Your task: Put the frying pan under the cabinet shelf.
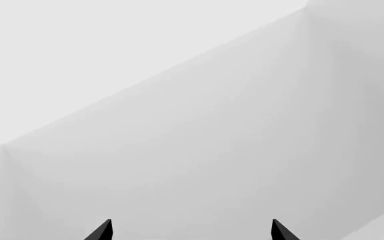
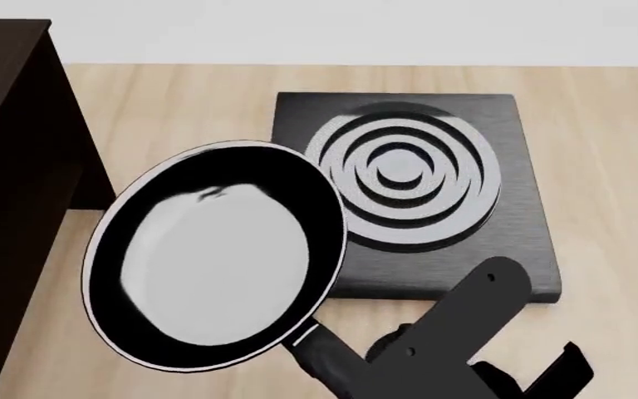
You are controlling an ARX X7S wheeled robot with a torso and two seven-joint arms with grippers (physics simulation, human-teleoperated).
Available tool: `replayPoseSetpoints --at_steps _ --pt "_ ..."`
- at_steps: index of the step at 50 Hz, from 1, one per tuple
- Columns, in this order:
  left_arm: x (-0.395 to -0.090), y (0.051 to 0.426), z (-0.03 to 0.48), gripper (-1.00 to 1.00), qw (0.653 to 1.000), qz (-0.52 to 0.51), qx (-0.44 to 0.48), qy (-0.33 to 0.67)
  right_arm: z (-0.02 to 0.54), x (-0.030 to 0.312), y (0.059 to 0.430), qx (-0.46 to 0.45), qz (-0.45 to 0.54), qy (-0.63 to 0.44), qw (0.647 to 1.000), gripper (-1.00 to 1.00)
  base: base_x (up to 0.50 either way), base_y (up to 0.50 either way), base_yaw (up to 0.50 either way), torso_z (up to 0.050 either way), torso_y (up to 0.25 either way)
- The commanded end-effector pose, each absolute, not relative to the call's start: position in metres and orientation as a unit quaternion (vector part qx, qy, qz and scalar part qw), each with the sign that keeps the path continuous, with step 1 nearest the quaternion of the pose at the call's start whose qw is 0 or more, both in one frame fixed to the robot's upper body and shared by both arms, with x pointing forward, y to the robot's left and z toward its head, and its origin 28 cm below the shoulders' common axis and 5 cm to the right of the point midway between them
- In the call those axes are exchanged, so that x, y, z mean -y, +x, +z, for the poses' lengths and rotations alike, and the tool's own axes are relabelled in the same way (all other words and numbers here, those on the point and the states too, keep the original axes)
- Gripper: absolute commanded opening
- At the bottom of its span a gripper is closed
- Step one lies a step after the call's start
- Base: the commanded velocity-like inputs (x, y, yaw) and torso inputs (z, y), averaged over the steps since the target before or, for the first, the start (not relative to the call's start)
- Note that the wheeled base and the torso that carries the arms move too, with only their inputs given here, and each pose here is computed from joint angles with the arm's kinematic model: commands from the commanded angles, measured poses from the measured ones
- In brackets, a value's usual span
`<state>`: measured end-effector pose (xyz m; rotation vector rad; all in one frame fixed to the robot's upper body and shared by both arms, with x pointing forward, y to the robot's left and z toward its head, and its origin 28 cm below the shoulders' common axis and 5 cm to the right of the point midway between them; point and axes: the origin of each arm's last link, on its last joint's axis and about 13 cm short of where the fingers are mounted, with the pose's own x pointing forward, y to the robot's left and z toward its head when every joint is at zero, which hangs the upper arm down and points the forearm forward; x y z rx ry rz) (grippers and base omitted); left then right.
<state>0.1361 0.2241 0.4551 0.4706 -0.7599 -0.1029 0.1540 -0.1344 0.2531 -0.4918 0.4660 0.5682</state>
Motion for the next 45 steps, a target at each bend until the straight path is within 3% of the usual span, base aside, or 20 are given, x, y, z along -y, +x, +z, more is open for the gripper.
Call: replayPoseSetpoints --at_steps 1,45 --pt "-0.225 0.134 0.454 1.0 0.9 -0.048 0.367 0.228 0.249 0.134 0.164 -0.211 0.261 -0.234 0.913 -1.0 0.0 0.0 0.0 0.0 0.0" --pt "-0.228 0.131 0.451 1.0 0.901 -0.042 0.368 0.228 0.218 0.126 0.194 -0.25 0.295 -0.2 0.9 -1.0 0.0 0.0 0.0 0.0 0.002"
